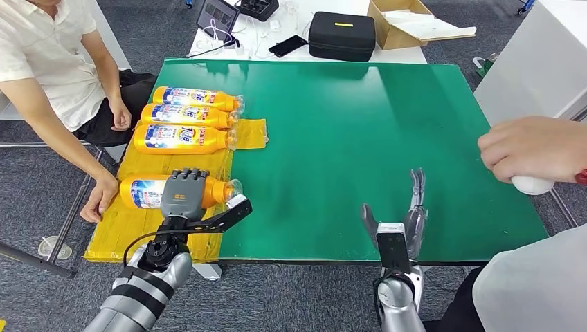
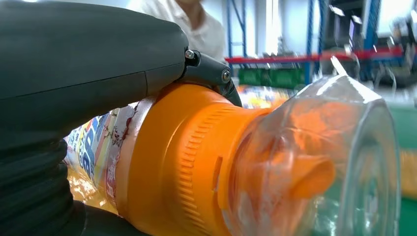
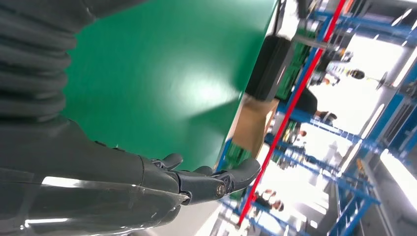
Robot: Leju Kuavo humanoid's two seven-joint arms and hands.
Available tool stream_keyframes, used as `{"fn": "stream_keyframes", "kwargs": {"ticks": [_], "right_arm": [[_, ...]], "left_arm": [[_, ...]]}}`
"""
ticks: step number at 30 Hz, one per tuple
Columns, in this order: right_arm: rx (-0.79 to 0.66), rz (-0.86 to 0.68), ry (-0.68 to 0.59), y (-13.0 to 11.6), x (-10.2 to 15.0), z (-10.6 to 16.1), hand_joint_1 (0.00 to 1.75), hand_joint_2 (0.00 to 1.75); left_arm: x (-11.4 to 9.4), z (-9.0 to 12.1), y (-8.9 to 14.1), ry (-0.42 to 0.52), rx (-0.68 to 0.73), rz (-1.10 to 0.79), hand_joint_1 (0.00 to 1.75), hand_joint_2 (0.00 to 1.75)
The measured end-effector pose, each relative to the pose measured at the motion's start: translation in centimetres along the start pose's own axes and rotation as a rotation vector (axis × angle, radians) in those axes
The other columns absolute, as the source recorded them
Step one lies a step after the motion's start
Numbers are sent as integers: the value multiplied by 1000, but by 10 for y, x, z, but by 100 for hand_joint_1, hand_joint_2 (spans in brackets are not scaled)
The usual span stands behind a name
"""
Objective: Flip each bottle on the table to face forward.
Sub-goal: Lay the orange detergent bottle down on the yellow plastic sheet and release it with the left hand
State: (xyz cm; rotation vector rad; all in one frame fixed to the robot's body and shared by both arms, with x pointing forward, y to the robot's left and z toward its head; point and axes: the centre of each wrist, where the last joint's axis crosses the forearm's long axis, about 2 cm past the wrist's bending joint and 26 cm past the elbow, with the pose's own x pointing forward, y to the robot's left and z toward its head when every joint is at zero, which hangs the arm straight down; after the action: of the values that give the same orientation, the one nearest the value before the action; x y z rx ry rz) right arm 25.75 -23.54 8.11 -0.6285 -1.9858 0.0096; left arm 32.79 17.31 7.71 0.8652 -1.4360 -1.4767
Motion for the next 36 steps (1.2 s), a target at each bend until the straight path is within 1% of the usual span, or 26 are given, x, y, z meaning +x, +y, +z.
{"fn": "stream_keyframes", "kwargs": {"ticks": [2,3,4,5,6,8,9,11,14,15,16,19,20,21,23,31,34,36], "right_arm": [[16,-21,-4,2,1,0,0,175],[22,-28,-7,3,2,0,0,175],[26,-32,-8,4,2,0,0,175],[29,-36,-10,5,3,0,0,175],[33,-41,-11,5,3,0,0,175],[40,-53,-13,7,4,-1,0,175],[43,-60,-14,8,5,-2,0,175],[49,-73,-13,10,5,-4,0,175],[54,-80,-12,11,5,-5,0,175],[55,-81,-12,12,5,-5,0,175],[56,-81,-11,12,5,-5,0,175],[59,-81,-8,13,4,-5,0,175],[60,-83,-7,13,4,-5,0,175],[61,-85,-6,13,4,-5,0,175],[61,-88,-4,14,3,-5,0,175],[61,-110,3,17,1,-5,0,175],[64,-117,7,19,1,-4,0,175],[65,-121,11,19,1,-3,0,175]], "left_arm": [[-4,-3,-4,-11,-53,-8,147,175],[-5,-4,-6,-14,-74,-11,140,175],[-7,-4,-7,-17,-92,-14,130,175],[-8,-5,-9,-19,-108,-19,118,175],[-9,-6,-10,-21,-124,-23,103,175],[-12,-8,-11,-23,-167,-29,79,175],[-14,-10,-12,-24,-194,-29,77,175],[-17,-12,-13,-25,-237,-22,77,175],[-19,-16,-11,-24,-260,-18,77,175],[-20,-17,-11,-23,-264,-20,74,175],[-21,-17,-11,-22,-267,-22,66,175],[-22,-19,-10,-19,-276,-22,19,175],[-22,-19,-10,-17,-279,-19,7,175],[-22,-20,-10,-16,-283,-14,3,175],[-23,-20,-10,-14,-288,-5,0,175],[-25,-26,-5,-28,-337,89,0,175],[-23,-27,-4,-44,-317,125,0,175],[-20,-27,-5,-52,-283,112,0,175]]}}
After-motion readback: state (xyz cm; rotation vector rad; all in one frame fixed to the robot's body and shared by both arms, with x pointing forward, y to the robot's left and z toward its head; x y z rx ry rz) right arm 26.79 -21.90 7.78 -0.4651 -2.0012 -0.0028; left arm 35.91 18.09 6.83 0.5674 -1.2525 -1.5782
